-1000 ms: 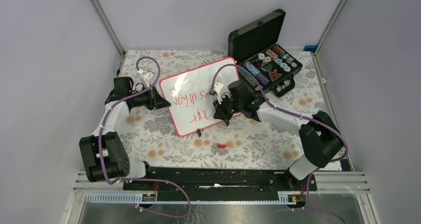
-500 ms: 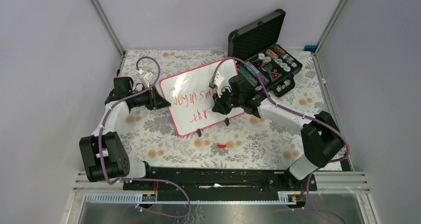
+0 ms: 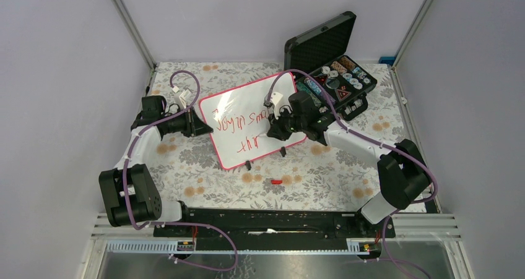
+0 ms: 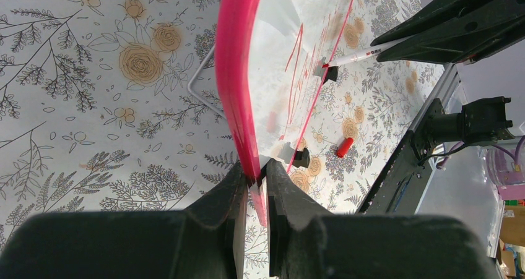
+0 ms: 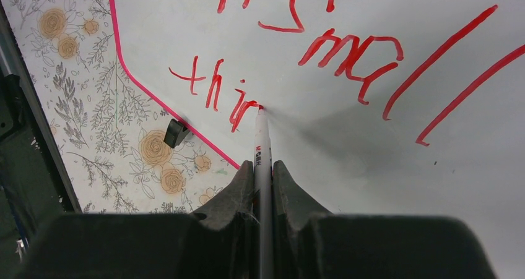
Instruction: Write a sentence on the whiteboard
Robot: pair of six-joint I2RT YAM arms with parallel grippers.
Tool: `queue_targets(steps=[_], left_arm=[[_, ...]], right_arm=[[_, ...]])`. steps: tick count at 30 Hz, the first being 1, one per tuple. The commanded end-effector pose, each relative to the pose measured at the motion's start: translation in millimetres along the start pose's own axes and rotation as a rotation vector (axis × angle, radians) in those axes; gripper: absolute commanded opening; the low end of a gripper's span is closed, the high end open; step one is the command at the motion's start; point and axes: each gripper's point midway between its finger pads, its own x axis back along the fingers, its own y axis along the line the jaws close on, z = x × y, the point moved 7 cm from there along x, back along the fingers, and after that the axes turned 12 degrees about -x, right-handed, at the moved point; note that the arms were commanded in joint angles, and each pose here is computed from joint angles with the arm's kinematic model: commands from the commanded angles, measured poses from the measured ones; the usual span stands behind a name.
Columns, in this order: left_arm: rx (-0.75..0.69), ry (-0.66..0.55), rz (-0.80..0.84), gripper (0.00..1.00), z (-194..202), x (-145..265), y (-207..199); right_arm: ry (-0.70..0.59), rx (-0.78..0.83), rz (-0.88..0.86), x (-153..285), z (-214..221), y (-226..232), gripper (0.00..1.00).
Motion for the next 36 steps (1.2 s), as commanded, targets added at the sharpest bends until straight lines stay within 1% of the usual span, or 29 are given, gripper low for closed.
queue_targets(steps=[1, 12, 22, 30, 36], left_arm=[[-0.091, -0.015, -0.045, 0.0, -10, 3, 5], [-0.09, -0.015, -0.044, 0.0, -10, 3, 6], [-0.091, -0.014, -0.043, 0.0, -9, 3, 5], [-0.094, -0.016, -0.042, 0.0, -10, 3, 5], [-0.096, -0.016, -0.041, 0.0, -10, 4, 5]], right_arm=[[-0.031, 0.017, 0.014, 8, -6, -2, 0.0], [0.036, 0.024, -0.021, -1, 20, 8, 0.0], [-0.008, 0.007, -0.077, 17, 0, 20, 0.0], [-0.033, -0.029, -0.054, 29, -7, 9, 0.0], [-0.035, -0.04, -0.028, 29, -5, 2, 0.0]])
